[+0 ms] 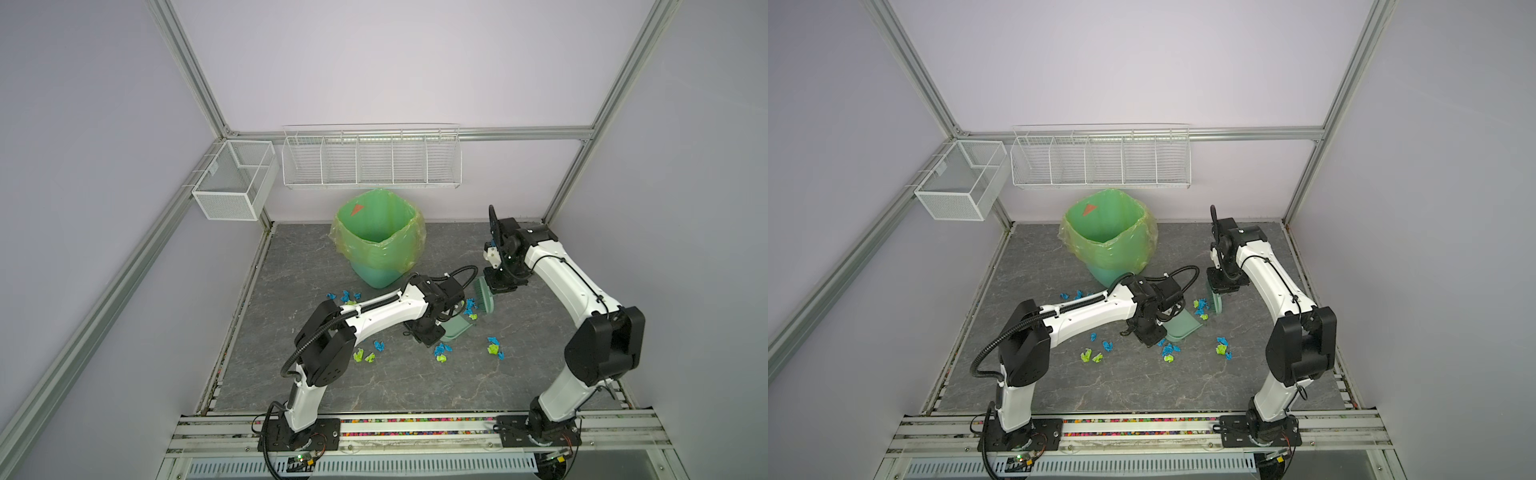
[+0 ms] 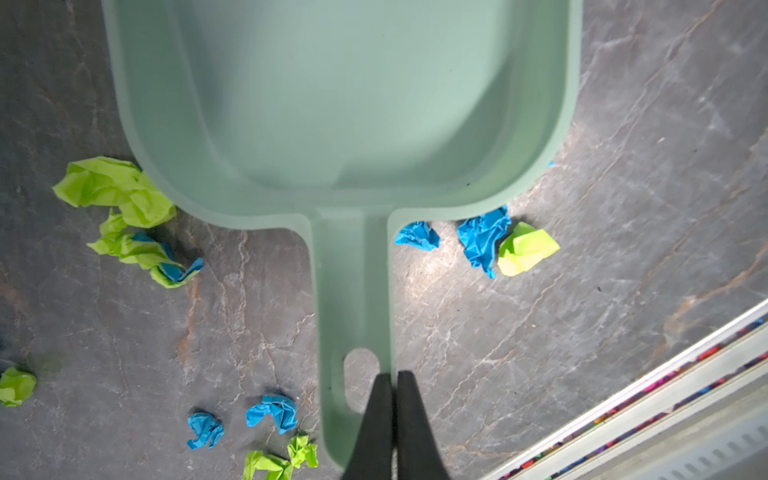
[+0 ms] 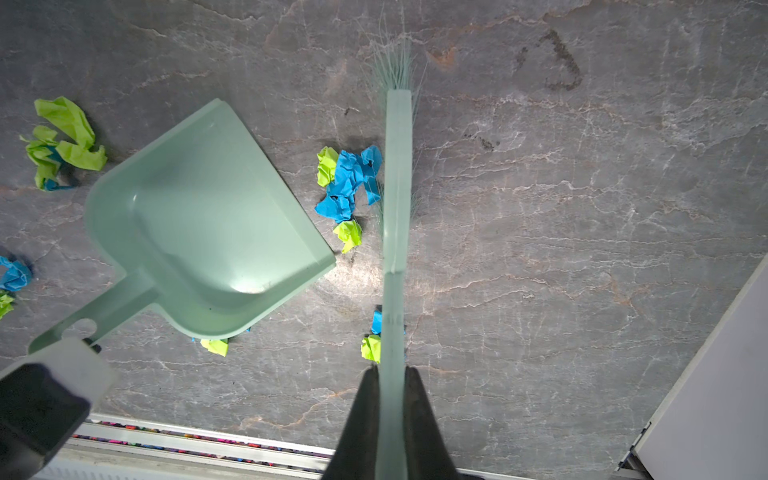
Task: Sweep away the paper scraps from the table
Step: 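Sweep scraps into the dustpan with the right gripper's brush toward the left gripper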
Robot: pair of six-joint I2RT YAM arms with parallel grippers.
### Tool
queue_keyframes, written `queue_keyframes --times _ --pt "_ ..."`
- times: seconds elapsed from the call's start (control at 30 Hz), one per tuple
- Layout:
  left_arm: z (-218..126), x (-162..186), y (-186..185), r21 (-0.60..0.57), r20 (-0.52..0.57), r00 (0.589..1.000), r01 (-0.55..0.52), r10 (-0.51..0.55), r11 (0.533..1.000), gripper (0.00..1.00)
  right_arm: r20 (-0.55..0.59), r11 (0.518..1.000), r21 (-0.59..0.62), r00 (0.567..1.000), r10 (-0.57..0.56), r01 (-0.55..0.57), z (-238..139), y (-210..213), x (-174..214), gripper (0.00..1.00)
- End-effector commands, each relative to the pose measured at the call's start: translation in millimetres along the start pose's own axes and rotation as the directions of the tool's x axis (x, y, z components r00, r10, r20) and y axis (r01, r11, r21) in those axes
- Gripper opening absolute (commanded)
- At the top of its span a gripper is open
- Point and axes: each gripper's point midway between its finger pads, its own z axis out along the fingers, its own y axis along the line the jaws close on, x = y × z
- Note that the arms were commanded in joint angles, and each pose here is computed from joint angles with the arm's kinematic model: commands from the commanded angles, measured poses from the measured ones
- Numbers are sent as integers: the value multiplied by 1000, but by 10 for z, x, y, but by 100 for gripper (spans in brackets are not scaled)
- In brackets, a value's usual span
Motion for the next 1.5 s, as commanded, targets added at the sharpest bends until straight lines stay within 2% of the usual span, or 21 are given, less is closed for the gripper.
queue_keyframes --times 0.0,0.3,0.47,0.57,1.0,1.2,1.33,1.47 --pt "-4 -14 15 -25 -22 999 -27 27 999 0 -14 1000 -9 999 -30 30 42 36 8 7" --pt "1 -128 -43 3 -1 1000 -28 28 1000 0 -4 988 -117 995 -105 103 8 501 122 7" --pt "24 -172 -78 22 9 1000 -29 29 999 0 91 958 -258 991 -103 123 -272 811 175 7" --pt "60 -175 -75 19 4 1000 -29 29 999 0 154 948 -292 984 -85 127 -448 853 210 7" --pt "85 -167 -56 8 -8 1000 -27 27 1000 0 246 978 -203 969 1 51 -646 508 240 7" --pt "77 -144 -45 6 -5 1000 -20 20 1000 0 275 987 -163 961 37 9 -645 276 23 7" --pt "79 -145 -22 5 -4 1000 -11 11 1000 0 271 996 -91 963 11 14 -564 157 -179 7" --pt "72 -168 7 4 4 1000 -2 2 1000 0 281 996 -80 959 -25 49 -489 172 -397 7"
